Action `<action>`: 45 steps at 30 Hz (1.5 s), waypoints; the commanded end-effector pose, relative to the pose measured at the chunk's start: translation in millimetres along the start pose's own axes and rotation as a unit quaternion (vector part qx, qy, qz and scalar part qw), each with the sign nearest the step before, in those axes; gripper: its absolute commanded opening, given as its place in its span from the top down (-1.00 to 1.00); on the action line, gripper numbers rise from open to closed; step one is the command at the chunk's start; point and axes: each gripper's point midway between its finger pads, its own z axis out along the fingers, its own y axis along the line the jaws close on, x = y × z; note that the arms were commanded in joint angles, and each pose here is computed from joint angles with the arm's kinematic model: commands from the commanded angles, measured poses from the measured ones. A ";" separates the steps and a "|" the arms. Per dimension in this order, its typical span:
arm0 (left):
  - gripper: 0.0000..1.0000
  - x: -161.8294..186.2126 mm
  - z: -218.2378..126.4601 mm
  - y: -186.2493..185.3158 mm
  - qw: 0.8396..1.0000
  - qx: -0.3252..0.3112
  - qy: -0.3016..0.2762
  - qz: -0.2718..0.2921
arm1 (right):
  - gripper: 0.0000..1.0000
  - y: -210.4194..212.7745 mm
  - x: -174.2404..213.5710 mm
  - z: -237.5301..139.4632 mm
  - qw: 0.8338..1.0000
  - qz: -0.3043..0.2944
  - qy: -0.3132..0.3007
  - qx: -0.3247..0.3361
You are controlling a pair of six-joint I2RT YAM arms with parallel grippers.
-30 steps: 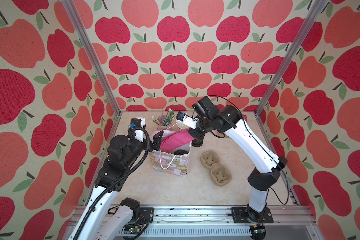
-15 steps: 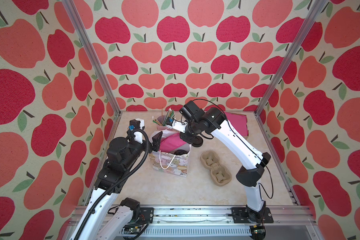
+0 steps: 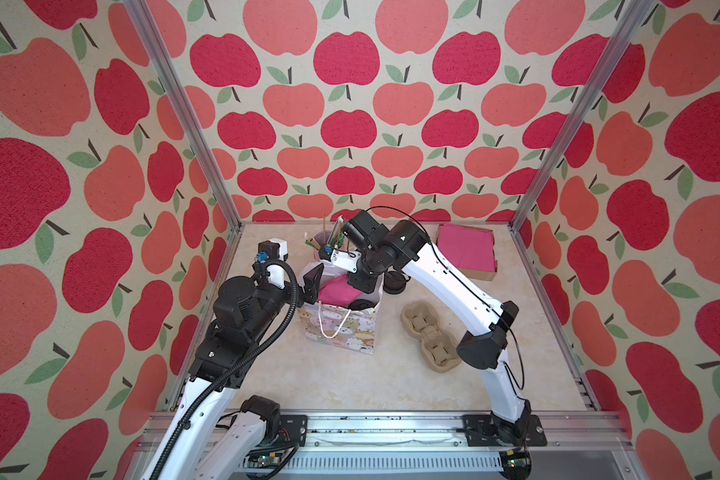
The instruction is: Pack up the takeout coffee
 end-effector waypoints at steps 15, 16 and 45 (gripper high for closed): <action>-0.98 -11.3 -11.8 9.5 0.999 -0.028 -0.039 0.009 | 0.63 -0.2 -38.0 -4.8 0.997 0.021 -0.076 -0.005; -0.98 -11.7 -12.5 10.0 0.999 -0.029 -0.041 0.008 | 0.60 -1.6 -41.7 -10.4 0.996 0.022 -0.087 -0.001; -0.98 40.6 -29.4 132.7 0.956 -0.261 0.000 -0.135 | -0.99 -132.7 114.5 -231.2 0.787 0.222 -0.388 0.426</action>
